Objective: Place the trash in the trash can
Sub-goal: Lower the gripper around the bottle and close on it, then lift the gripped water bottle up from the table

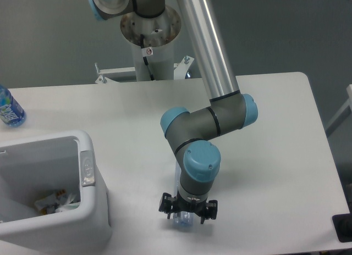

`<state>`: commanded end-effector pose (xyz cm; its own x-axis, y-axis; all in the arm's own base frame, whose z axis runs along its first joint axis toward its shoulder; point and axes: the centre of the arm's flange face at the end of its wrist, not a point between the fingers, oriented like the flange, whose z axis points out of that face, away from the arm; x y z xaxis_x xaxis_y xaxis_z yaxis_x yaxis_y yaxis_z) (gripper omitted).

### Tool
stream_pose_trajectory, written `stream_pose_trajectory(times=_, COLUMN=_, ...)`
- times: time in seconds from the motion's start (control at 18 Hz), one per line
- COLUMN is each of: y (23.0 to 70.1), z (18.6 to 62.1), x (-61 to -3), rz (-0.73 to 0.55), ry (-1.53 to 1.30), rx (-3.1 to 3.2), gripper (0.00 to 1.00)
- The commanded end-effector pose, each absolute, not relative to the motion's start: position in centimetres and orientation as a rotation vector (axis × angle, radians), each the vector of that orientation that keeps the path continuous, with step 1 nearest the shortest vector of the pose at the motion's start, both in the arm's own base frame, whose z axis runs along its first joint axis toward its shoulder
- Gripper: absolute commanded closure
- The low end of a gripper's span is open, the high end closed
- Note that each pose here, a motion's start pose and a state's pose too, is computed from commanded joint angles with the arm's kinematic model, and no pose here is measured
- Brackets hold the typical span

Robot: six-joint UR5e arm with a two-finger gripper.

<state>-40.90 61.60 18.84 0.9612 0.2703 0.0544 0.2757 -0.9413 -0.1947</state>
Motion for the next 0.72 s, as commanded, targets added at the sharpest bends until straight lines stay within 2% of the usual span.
stream_pose_trajectory(times=0.06, y=61.6, z=18.9, x=-40.8, rz=-0.038, ry=-0.408, rx=-2.912, gripper=0.06)
stream_pose_trajectory(times=0.17, y=61.6, z=18.9, x=-40.6, rz=-0.041, ry=-0.408, rx=-2.914, gripper=0.30)
stream_pose_trajectory(times=0.22, y=61.6, z=18.9, x=-40.6, rz=-0.041, ry=-0.408, rx=-2.915, gripper=0.38)
stream_pose_trajectory(times=0.44, y=61.6, z=19.5, x=-40.5, rz=-0.034, ry=-0.399, rx=-2.907, gripper=0.45)
stream_pose_trajectory(times=0.72, y=61.5, z=20.1, x=-40.5, rz=-0.028, ry=-0.393, rx=-2.903, gripper=0.47)
